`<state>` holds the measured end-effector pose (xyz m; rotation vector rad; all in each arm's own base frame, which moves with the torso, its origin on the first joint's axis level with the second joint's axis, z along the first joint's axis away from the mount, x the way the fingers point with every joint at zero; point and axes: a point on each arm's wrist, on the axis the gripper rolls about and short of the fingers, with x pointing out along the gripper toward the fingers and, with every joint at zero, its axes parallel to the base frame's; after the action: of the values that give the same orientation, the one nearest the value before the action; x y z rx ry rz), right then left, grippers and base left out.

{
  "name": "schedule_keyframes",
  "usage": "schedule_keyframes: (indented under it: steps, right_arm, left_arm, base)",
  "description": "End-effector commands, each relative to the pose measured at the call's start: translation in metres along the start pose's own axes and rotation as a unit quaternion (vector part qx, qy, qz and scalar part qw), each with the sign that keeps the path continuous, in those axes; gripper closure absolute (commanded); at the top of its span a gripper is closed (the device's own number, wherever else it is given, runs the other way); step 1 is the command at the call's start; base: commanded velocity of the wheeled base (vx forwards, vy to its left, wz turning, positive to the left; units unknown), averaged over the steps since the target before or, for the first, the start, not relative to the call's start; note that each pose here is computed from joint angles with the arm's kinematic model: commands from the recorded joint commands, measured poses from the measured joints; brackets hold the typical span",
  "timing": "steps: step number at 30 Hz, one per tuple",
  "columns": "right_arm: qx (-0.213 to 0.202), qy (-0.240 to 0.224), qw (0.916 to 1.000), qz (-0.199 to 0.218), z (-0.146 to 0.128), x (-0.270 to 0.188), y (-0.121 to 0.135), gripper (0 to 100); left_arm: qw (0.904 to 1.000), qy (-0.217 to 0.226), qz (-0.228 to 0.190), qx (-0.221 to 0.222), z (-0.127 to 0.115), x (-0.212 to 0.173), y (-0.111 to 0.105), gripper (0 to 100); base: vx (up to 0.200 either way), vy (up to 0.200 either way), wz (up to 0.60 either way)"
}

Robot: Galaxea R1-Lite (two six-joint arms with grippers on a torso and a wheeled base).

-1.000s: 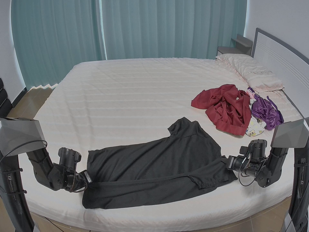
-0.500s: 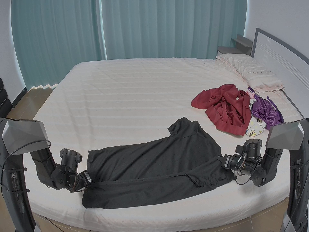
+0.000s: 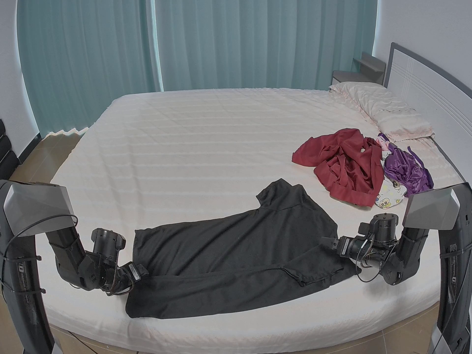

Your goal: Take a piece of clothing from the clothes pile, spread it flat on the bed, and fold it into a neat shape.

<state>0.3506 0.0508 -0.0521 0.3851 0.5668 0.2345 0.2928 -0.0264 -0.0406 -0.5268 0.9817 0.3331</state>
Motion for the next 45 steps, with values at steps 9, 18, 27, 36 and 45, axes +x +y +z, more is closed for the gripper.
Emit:
schedule_keyframes:
  steps: [9,18,27,36,45]
  right_arm:
    - [0.107,-0.039,0.9932,-0.023,0.019,-0.02,0.002,0]
    - [0.118,-0.022,0.9927,-0.016,0.012,-0.033,0.013,0]
    - [0.121,-0.019,0.9923,-0.019,0.01,-0.034,0.012,0]
    - [0.121,-0.016,0.9923,-0.02,0.009,-0.034,0.012,0]
    - [0.121,-0.014,0.9923,-0.021,0.007,-0.034,0.013,0]
  left_arm:
    - [0.9924,0.005,-0.118,-0.034,0.019,-0.05,0.015,0]
    - [0.9844,-0.007,-0.169,-0.049,0.016,-0.059,0.021,0]
    - [0.9853,0.0,-0.163,-0.051,0.015,-0.053,0.022,0]
    - [0.9859,0.004,-0.159,-0.053,0.014,-0.05,0.023,0]
    - [0.9855,0.007,-0.158,-0.06,0.014,-0.048,0.023,0]
  base:
    - [0.0,0.0,0.0]
    - [0.022,0.0,0.0]
    - [0.2,0.0,0.0]
    - [0.044,0.0,0.0]
    - [0.0,0.0,0.0]
